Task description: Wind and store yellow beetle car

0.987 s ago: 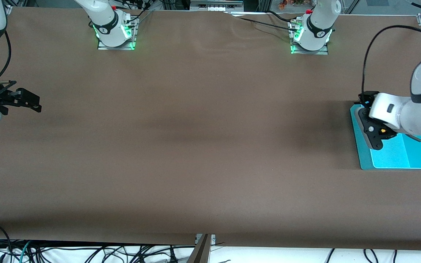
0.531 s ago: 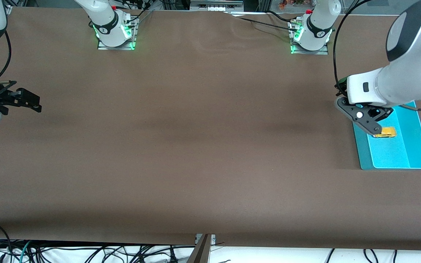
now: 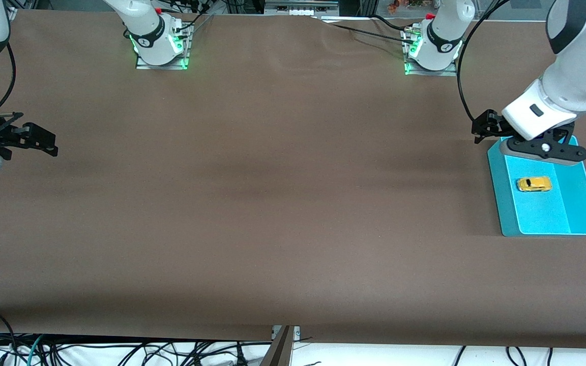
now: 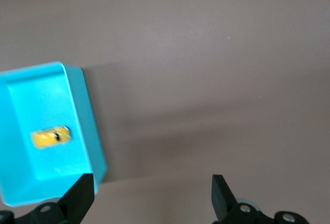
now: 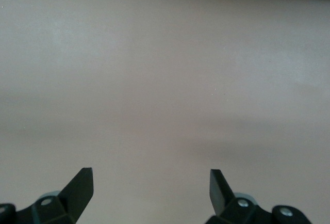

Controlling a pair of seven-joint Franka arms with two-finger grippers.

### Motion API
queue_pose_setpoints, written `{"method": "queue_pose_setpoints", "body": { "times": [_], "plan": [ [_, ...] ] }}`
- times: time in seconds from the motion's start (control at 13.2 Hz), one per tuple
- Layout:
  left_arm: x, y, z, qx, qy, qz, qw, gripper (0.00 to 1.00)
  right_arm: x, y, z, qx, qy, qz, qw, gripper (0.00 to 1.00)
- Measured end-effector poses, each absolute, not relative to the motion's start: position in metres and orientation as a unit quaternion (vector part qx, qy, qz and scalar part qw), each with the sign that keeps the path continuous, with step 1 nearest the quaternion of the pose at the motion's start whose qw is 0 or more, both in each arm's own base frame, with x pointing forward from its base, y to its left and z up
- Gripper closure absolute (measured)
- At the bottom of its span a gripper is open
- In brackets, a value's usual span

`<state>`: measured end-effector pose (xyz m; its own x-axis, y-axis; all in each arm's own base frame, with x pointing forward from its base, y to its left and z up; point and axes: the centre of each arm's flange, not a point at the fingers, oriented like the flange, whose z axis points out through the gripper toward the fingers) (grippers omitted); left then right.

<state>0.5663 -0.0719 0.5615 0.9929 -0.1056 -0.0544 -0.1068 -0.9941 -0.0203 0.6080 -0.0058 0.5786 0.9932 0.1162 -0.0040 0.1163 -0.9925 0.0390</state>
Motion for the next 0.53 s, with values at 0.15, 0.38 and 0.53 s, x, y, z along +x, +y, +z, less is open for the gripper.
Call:
{"method": "queue_pose_setpoints", "body": {
  "times": [0.15,0.38,0.53],
  "plan": [
    [0.567,-0.052,0.558,-1.000,0.023,0.010,-0.003,0.00,0.608,-0.006,0.579,0.998,0.058,-0.001,0.020,0.00],
    [0.559,-0.045,0.550,-1.000,0.000,-0.008,-0.003,0.00,0.608,-0.006,0.579,0.998,0.058,-0.001,0.020,0.00],
    [0.554,-0.044,0.552,-1.000,-0.007,-0.013,-0.004,0.00,0.608,-0.006,0.579,0.998,0.058,-0.001,0.020,0.00]
  ]
}}
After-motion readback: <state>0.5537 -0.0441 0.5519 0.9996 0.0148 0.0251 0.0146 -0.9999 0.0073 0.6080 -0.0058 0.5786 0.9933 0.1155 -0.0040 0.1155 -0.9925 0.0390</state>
